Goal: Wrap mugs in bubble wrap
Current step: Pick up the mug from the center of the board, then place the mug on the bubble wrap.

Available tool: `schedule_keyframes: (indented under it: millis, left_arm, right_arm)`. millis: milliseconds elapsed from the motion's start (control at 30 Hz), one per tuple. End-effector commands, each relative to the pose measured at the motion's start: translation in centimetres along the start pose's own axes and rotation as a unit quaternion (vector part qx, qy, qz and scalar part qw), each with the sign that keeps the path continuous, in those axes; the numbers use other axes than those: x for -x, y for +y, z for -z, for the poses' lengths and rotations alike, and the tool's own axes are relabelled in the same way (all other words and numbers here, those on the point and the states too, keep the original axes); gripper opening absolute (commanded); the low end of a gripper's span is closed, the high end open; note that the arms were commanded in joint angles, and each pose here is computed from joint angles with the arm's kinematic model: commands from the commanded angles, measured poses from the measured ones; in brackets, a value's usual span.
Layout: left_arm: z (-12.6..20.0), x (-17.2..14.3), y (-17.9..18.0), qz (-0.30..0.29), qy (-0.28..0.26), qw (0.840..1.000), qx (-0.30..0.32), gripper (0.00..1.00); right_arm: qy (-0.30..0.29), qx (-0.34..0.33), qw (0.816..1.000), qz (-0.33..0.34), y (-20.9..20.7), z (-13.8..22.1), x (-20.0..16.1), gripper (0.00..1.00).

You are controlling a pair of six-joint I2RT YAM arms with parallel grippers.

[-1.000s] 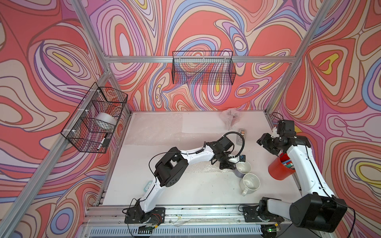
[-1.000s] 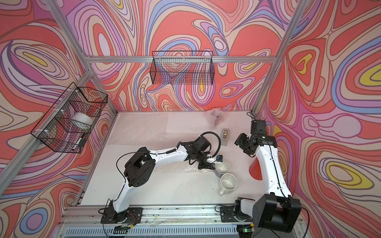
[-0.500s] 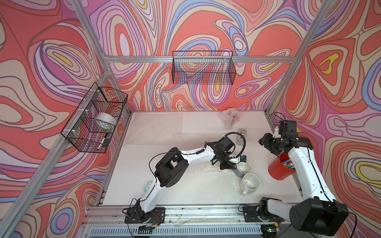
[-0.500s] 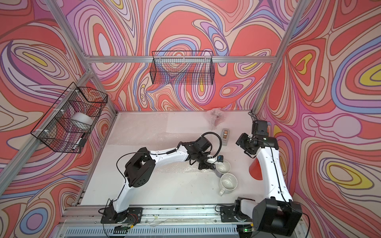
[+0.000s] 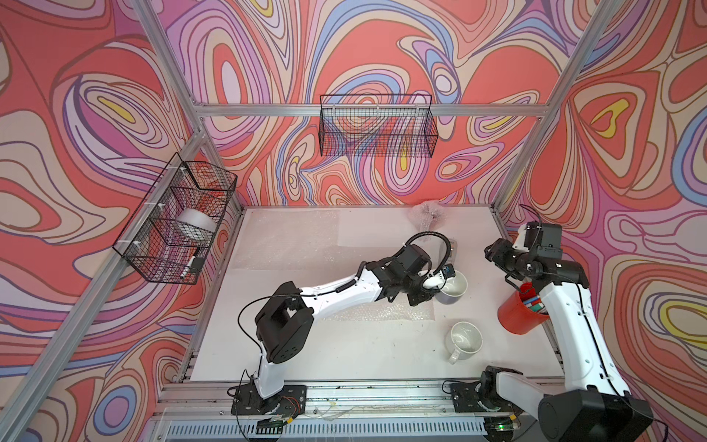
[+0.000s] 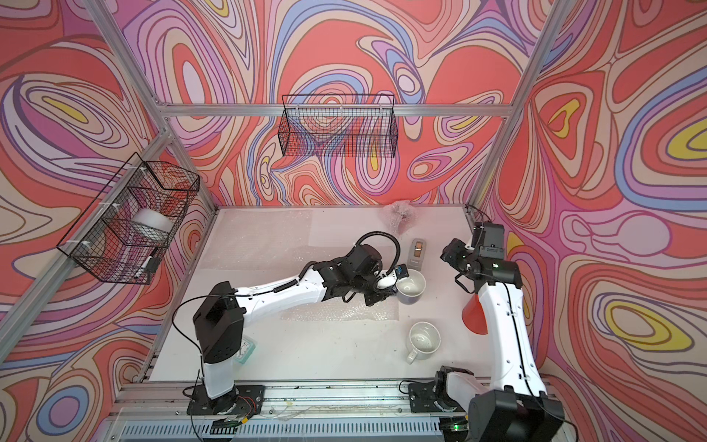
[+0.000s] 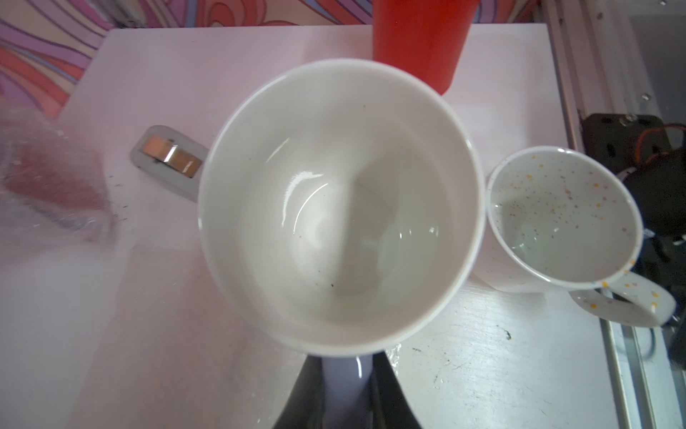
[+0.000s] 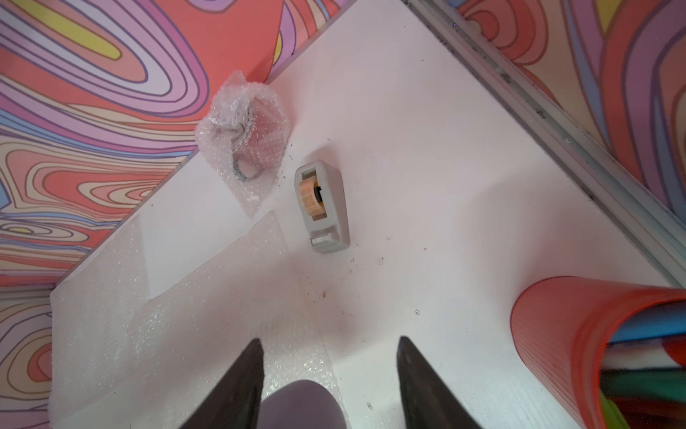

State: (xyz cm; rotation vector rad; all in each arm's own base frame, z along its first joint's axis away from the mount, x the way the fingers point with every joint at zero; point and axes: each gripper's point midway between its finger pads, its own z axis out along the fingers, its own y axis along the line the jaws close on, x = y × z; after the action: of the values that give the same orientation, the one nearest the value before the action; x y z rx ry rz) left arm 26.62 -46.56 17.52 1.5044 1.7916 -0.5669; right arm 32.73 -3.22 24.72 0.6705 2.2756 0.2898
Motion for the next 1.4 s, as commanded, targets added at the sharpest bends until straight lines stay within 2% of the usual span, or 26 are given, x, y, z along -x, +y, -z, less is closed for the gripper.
schedule_keyframes:
  millis: [0,100,233,333,533,700,900,1367]
  left_arm:
    - [3.2,1.4,4.2,0.097,-0.028,0.986,0.135,0.0]
    - [4.9,-1.6,6.2,0.169,0.003,0.962,0.215,0.0]
    - [7.4,-6.6,8.2,0.266,0.074,0.904,0.326,0.0]
    - [7.8,-8.6,8.5,0.298,0.095,0.878,0.362,0.0]
    - [7.5,-11.3,9.1,0.363,0.119,0.843,0.378,0.0]
    - [6.7,-13.2,9.2,0.414,0.124,0.821,0.372,0.0]
    - [6.4,-14.1,9.4,0.438,0.123,0.804,0.383,0.0]
    - [5.5,-16.4,9.0,0.459,0.128,0.788,0.389,0.0]
  right_arm:
    - [0.025,0.013,0.997,0.069,3.3,-2.2,-2.0,0.6]
    - [0.026,0.006,0.993,0.115,6.4,-3.3,-3.9,0.6]
    - [0.017,0.037,0.994,0.1,8.4,-4.3,-4.8,0.6]
    - [0.009,0.065,0.994,0.088,9.5,-4.7,-5.1,0.61]
    - [-0.004,0.078,0.995,0.059,9.7,-5.8,-5.3,0.64]
    - [-0.017,0.092,0.994,0.06,9.6,-6.3,-5.6,0.72]
    - [-0.02,0.088,0.993,0.074,9.2,-6.4,-5.9,0.72]
    - [0.015,0.085,0.993,0.076,8.9,-7.6,-7.4,0.72]
